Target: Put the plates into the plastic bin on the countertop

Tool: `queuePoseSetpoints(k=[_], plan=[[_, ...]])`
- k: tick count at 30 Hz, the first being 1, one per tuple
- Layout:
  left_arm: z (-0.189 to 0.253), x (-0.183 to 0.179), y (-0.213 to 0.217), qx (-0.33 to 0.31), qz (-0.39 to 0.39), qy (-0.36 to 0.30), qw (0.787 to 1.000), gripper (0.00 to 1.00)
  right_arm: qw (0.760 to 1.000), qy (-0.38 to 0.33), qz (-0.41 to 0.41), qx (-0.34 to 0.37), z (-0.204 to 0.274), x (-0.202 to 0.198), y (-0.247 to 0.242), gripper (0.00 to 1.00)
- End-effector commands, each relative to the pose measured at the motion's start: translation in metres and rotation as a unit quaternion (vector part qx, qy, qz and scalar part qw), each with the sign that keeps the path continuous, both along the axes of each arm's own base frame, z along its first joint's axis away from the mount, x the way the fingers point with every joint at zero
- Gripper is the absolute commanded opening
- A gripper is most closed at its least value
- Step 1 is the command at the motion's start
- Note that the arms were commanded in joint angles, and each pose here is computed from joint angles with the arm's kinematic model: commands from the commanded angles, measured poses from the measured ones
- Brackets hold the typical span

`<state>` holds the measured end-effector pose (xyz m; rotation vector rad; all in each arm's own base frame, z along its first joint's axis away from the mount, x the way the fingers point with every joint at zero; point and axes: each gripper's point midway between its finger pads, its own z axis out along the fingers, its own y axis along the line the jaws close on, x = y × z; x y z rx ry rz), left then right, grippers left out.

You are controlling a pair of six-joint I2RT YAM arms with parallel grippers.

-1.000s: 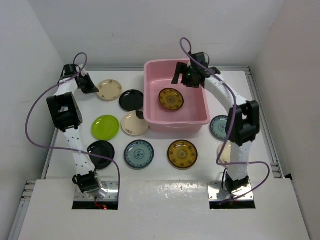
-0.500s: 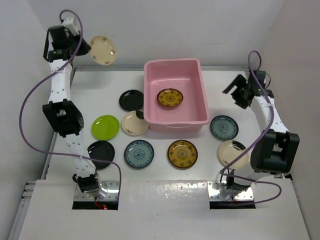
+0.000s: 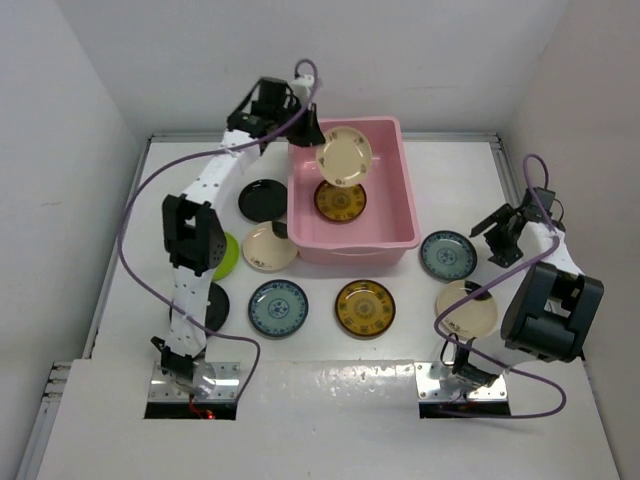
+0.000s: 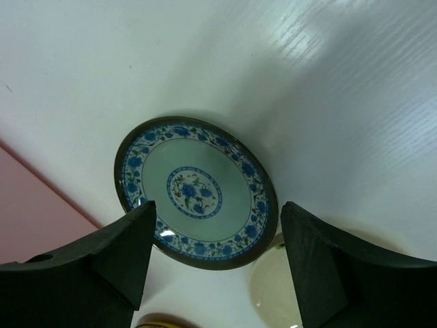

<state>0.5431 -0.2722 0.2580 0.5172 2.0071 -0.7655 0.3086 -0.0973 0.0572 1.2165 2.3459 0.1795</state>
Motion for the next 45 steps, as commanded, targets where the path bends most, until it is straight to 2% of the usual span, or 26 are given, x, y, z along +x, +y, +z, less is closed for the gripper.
queuePoseSetpoints(k=[1, 4, 12, 13, 14, 15, 20, 21, 26, 29, 30, 32, 36, 38, 42, 44, 45], plan=[[-0.026, 0.008, -0.003, 0.015, 0.006, 0.011, 1.000, 0.00, 0.999, 0.005, 0.054, 0.005, -0.014, -0.004, 0.005, 0.71], [-0.048, 0.006, -0.018, 0.024, -0.002, 0.026, 0.999, 0.00, 0.998, 0.008, 0.061, 0.026, -0.029, -0.011, 0.009, 0.68], [-0.104, 0.001, -0.023, 0.061, -0.014, 0.058, 0.996, 0.00, 0.997, 0.002, 0.061, 0.048, -0.043, -0.009, 0.010, 0.67], [-0.109, 0.001, -0.023, 0.065, -0.017, 0.059, 0.996, 0.04, 0.997, -0.002, 0.061, 0.046, -0.044, -0.007, 0.009, 0.67], [-0.119, 0.002, -0.023, 0.068, -0.017, 0.067, 0.995, 0.17, 0.997, 0.002, 0.063, 0.052, -0.049, -0.007, 0.010, 0.65], [-0.119, -0.001, -0.029, 0.071, -0.025, 0.062, 0.995, 0.22, 0.997, -0.002, 0.063, 0.052, -0.049, -0.004, 0.009, 0.63], [-0.133, 0.000, -0.038, 0.099, -0.027, 0.051, 0.993, 0.43, 0.995, -0.015, 0.076, 0.070, -0.057, 0.001, 0.016, 0.54], [-0.127, 0.005, -0.038, 0.098, -0.022, 0.040, 0.994, 0.49, 0.994, -0.015, 0.078, 0.072, -0.059, 0.001, 0.017, 0.52], [-0.098, 0.020, -0.038, 0.097, -0.008, -0.004, 0.995, 0.59, 0.994, -0.008, 0.080, 0.070, -0.069, -0.002, 0.015, 0.36], [-0.065, 0.026, -0.034, 0.094, 0.007, -0.042, 0.995, 0.62, 0.995, -0.005, 0.072, 0.070, -0.073, -0.003, 0.012, 0.20], [-0.046, 0.027, -0.031, 0.092, 0.013, -0.063, 0.994, 0.63, 0.996, -0.008, 0.071, 0.062, -0.071, -0.001, 0.009, 0.09], [-0.025, 0.028, -0.029, 0.086, 0.021, -0.084, 0.993, 0.65, 0.996, -0.016, 0.066, 0.049, -0.064, 0.002, 0.004, 0.00], [0.030, 0.035, 0.001, 0.064, 0.052, -0.124, 0.989, 0.68, 0.998, -0.055, 0.017, 0.021, -0.036, 0.020, -0.012, 0.00], [0.038, 0.039, 0.026, 0.066, 0.072, -0.123, 0.988, 0.68, 0.997, -0.080, -0.002, -0.005, -0.016, 0.027, -0.017, 0.00], [0.038, 0.043, 0.084, 0.094, 0.117, -0.108, 0.983, 0.68, 0.984, -0.108, -0.073, -0.122, 0.030, 0.035, -0.025, 0.00], [0.022, 0.044, 0.110, 0.118, 0.136, -0.089, 0.980, 0.68, 0.963, -0.134, -0.129, -0.195, 0.070, 0.033, -0.036, 0.00], [0.026, 0.047, 0.134, 0.125, 0.162, -0.088, 0.975, 0.68, 0.957, -0.157, -0.129, -0.208, 0.087, 0.037, -0.029, 0.00]])
